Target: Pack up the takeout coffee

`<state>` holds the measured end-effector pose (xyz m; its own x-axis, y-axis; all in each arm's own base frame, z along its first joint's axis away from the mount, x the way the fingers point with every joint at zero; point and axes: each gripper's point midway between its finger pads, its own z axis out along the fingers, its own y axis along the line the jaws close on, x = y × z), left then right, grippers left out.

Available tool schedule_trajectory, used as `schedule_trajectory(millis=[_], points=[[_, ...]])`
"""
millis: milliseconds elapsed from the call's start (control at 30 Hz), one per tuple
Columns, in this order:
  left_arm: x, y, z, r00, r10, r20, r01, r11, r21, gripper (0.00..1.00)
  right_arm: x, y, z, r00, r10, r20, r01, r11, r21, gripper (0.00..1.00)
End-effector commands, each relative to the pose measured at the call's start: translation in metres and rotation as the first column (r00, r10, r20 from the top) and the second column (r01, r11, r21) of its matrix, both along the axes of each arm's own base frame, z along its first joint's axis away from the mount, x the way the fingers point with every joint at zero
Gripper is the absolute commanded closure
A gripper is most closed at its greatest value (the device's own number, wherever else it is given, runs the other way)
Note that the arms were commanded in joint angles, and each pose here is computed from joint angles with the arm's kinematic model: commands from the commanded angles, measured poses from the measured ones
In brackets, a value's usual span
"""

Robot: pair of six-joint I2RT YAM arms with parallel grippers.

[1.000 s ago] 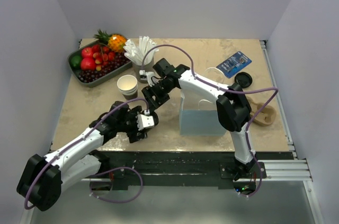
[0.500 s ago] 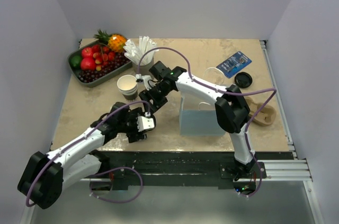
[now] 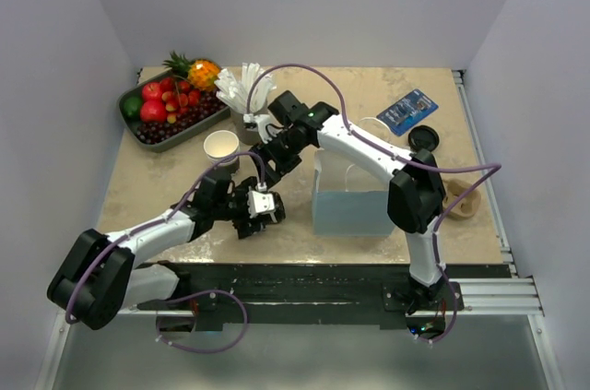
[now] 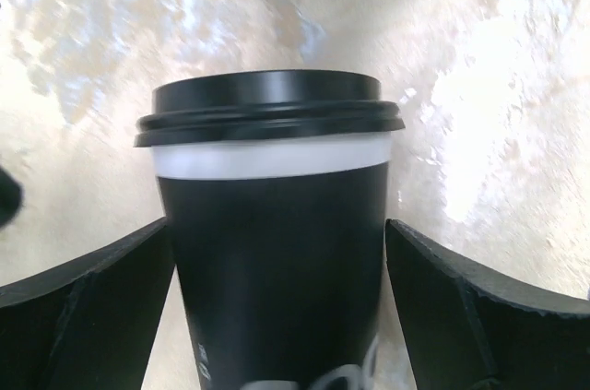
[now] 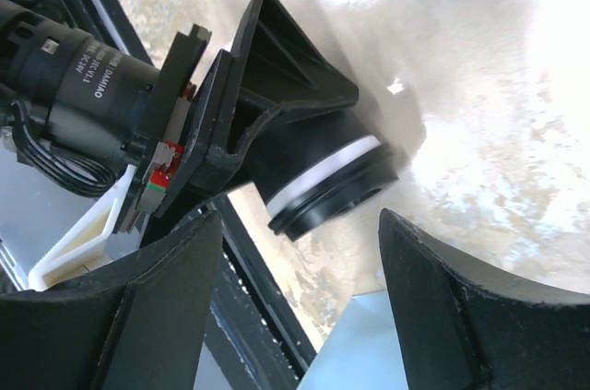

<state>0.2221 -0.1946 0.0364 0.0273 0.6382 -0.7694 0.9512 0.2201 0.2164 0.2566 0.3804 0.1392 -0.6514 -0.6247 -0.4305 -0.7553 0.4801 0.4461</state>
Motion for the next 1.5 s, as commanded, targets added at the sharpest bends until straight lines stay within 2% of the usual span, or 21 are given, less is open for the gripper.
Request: schedule_trajectory(millis=[0, 200, 233, 333, 533, 700, 867, 967, 1067, 1167, 1267, 1300, 1400, 1467], points=[[0.023, -0.015, 0.033, 0.996, -0.003, 0.093, 0.015, 0.991, -0.132, 0.04, 0.015, -0.001, 0.032, 0.996, -0.014, 0.089, 0.010, 0.999, 0.037, 0.27], [0.018, -0.018, 0.044, 0.999, -0.029, 0.022, 0.031, 0.992, -0.124, 0.00, 0.042, -0.007, 0.034, 0.993, -0.065, 0.095, 0.059, 0.997, 0.058, 0.26], [0.020, -0.020, 0.055, 0.999, -0.035, 0.038, 0.040, 0.989, -0.139, 0.00, 0.047, -0.008, 0.038, 0.992, -0.055, 0.116, 0.047, 0.997, 0.066, 0.25], [0.015, -0.021, 0.063, 1.000, -0.017, -0.013, 0.015, 0.988, -0.154, 0.00, 0.055, -0.016, 0.042, 0.988, -0.038, 0.150, 0.028, 0.997, 0.070, 0.21], [0.011, -0.016, 0.050, 0.991, 0.021, -0.130, -0.035, 0.994, -0.104, 0.05, 0.061, -0.036, 0.058, 0.978, -0.068, 0.196, 0.054, 0.996, 0.076, 0.18], [0.006, -0.024, 0.045, 0.966, -0.006, -0.260, -0.017, 0.996, -0.085, 0.06, 0.088, -0.062, 0.073, 0.962, -0.151, 0.226, 0.132, 0.986, 0.097, 0.17], [0.019, -0.023, 0.032, 0.955, 0.064, -0.291, -0.071, 0.997, -0.013, 0.06, 0.096, -0.075, 0.086, 0.952, -0.181, 0.245, 0.154, 0.980, 0.125, 0.16], [0.021, -0.023, 0.021, 0.948, 0.070, -0.310, -0.067, 0.998, 0.020, 0.12, 0.090, -0.074, 0.087, 0.957, -0.179, 0.230, 0.150, 0.979, 0.140, 0.16], [0.017, -0.024, 0.016, 0.944, 0.055, -0.326, -0.052, 0.998, 0.018, 0.23, 0.091, -0.075, 0.089, 0.954, -0.195, 0.229, 0.166, 0.976, 0.143, 0.16], [0.013, -0.025, 0.018, 0.942, 0.053, -0.330, -0.060, 0.998, -0.010, 0.31, 0.100, -0.080, 0.116, 0.931, -0.221, 0.290, 0.176, 0.969, 0.173, 0.16], [0.012, -0.026, 0.022, 0.939, 0.063, -0.339, -0.082, 0.996, -0.040, 0.36, 0.094, -0.076, 0.158, 0.913, -0.177, 0.369, 0.086, 0.964, 0.250, 0.17], [0.012, -0.027, 0.026, 0.939, 0.066, -0.337, -0.088, 0.995, -0.051, 0.36, 0.085, -0.072, 0.177, 0.907, -0.149, 0.393, 0.033, 0.957, 0.288, 0.17], [0.016, -0.029, 0.043, 0.949, 0.074, -0.306, -0.111, 0.988, -0.105, 0.37, 0.049, -0.061, 0.192, 0.895, 0.006, 0.446, -0.169, 0.930, 0.326, 0.17], [0.019, -0.031, 0.055, 0.952, 0.076, -0.295, -0.124, 0.982, -0.145, 0.37, 0.010, -0.051, 0.204, 0.827, 0.144, 0.544, -0.353, 0.885, 0.303, 0.17]])
